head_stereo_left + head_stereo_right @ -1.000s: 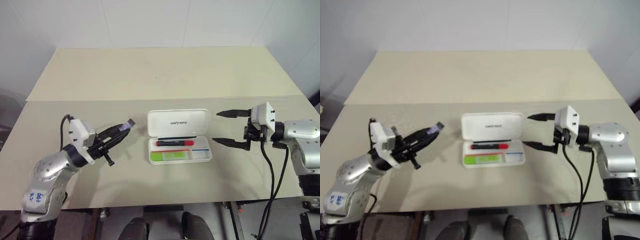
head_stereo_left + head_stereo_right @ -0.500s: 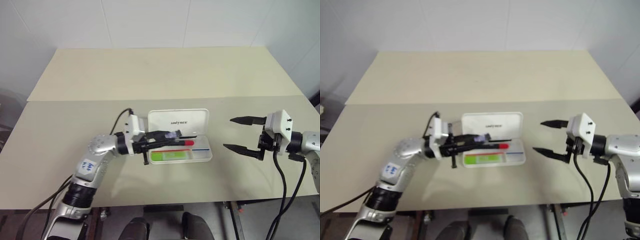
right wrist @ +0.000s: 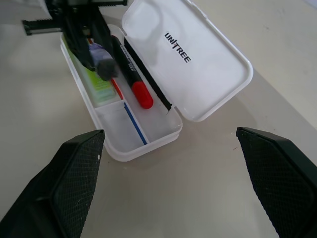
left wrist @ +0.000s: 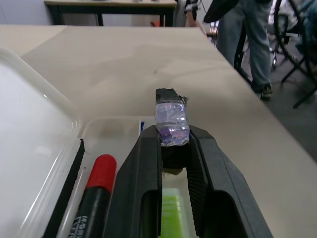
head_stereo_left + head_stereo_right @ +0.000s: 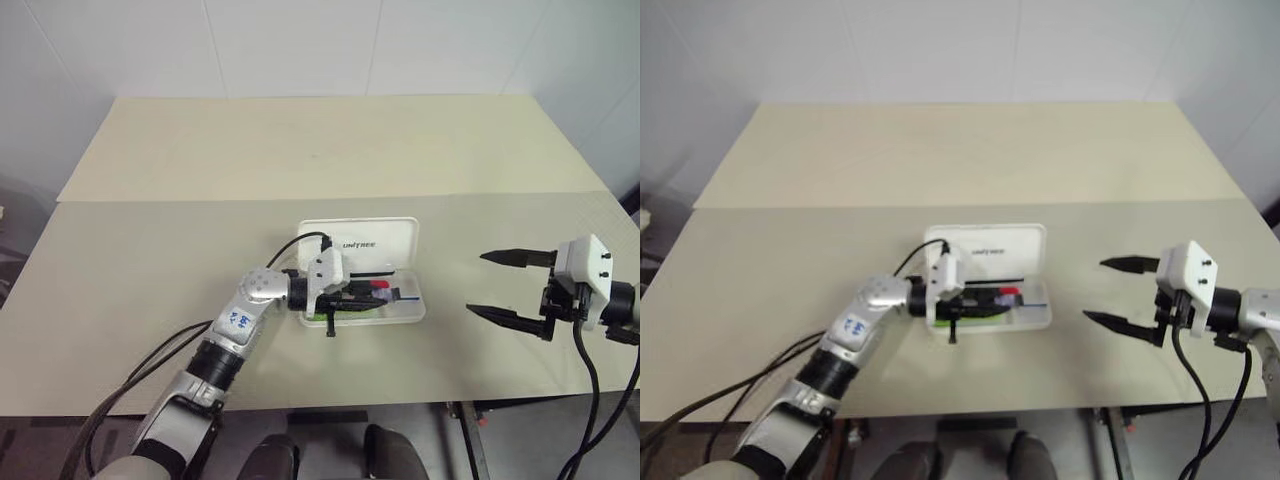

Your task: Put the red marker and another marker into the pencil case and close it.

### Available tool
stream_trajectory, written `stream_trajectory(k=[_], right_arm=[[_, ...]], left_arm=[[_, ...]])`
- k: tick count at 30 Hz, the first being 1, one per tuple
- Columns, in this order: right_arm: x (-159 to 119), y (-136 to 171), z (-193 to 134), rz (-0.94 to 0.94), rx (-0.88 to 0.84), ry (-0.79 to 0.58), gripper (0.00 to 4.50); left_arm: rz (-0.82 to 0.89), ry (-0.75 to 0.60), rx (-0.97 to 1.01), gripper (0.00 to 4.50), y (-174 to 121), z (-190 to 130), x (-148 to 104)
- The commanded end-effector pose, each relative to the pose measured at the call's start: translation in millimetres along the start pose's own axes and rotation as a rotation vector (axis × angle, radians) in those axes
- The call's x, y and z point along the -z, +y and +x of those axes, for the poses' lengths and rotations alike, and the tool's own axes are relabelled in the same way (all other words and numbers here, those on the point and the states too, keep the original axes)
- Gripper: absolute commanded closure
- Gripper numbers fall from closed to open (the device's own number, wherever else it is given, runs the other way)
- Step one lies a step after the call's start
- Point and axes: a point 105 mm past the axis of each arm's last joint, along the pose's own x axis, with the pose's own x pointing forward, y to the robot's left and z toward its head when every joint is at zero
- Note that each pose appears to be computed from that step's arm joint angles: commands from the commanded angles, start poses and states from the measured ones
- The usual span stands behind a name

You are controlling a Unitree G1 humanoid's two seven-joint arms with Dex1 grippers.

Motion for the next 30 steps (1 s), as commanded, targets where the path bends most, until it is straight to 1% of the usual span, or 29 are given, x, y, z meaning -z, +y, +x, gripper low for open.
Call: stream_trajectory(k=[1,13,18,25,27,29,30], right_arm=[[-15,-1,-5,-0.055,0.010,-0.018,0.00],[-17,4,2,-0.053,0.024,-0.042,0.00],[-18,6,3,-0.054,0.036,-0.053,0.00],[-21,8,3,-0.060,0.049,-0.066,0.00],[-23,8,4,-0.063,0.052,-0.071,0.00],[-24,8,5,-0.065,0.054,-0.075,0.00],[-24,8,5,-0.066,0.054,-0.075,0.00]], left_arm=[[0.045,-0.010,0.017,4.13,3,9,-7],[0.049,-0.002,0.072,4.13,-1,34,-8],[0.040,0.013,0.089,4.13,-4,38,-6],[-0.017,0.030,0.088,4.13,-4,40,2],[-0.027,0.035,0.081,3.40,-3,42,4],[-0.029,0.029,0.075,2.82,-1,45,4],[-0.033,0.025,0.078,2.42,-1,47,3]])
